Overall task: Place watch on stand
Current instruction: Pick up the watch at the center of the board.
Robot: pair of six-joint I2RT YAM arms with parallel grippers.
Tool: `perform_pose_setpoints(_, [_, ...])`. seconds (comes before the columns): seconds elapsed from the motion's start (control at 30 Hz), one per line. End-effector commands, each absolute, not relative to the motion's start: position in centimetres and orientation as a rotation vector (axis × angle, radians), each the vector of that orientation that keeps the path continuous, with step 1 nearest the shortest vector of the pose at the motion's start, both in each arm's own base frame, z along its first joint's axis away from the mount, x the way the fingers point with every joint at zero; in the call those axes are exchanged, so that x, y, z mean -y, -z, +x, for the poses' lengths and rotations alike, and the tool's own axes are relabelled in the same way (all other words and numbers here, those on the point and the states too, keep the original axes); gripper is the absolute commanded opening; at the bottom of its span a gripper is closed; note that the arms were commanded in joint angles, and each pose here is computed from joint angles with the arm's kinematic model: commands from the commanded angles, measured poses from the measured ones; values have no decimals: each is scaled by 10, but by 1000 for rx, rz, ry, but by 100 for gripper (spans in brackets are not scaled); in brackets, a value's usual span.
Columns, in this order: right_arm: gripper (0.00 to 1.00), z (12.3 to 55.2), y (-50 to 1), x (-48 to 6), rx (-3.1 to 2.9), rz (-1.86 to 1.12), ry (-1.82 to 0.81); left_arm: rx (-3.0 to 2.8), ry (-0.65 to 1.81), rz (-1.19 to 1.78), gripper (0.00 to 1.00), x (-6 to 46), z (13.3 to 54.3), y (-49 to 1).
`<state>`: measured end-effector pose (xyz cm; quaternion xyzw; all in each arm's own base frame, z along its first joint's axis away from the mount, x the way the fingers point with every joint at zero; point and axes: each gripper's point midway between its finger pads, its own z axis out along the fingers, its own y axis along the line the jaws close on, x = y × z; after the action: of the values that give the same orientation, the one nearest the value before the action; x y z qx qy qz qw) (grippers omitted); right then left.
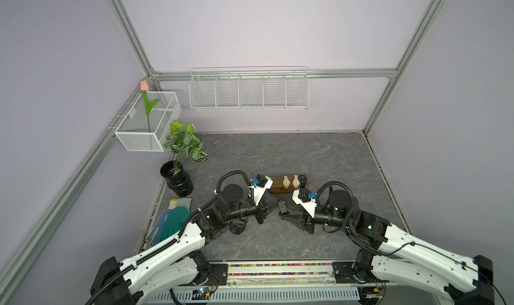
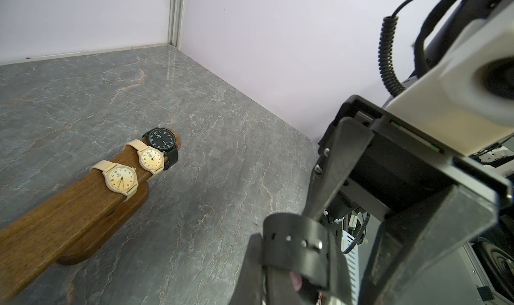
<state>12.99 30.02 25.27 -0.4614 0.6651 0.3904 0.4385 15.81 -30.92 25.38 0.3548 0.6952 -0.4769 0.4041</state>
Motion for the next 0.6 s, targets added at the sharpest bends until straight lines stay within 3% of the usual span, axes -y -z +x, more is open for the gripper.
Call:
perform_pose_setpoints(0.0, [40, 122, -255, -305, -1630, -1209, -980, -1699, 1217, 917, 0, 312, 158, -272])
perform_pose_setpoints(0.17, [33, 120, -247, -308, -1653, -1233, -970, -1694, 1212, 913, 0, 312, 159, -273])
perform_pose_setpoints(0.4, [9, 123, -259, -310, -1656, -1188, -978, -1707, 1187, 905, 0, 312, 162, -268])
perform_pose_setpoints(0.57, [7, 132, -279, -310, -1669, -1087, -999, -1727, 1189, 950, 0, 319, 163, -256])
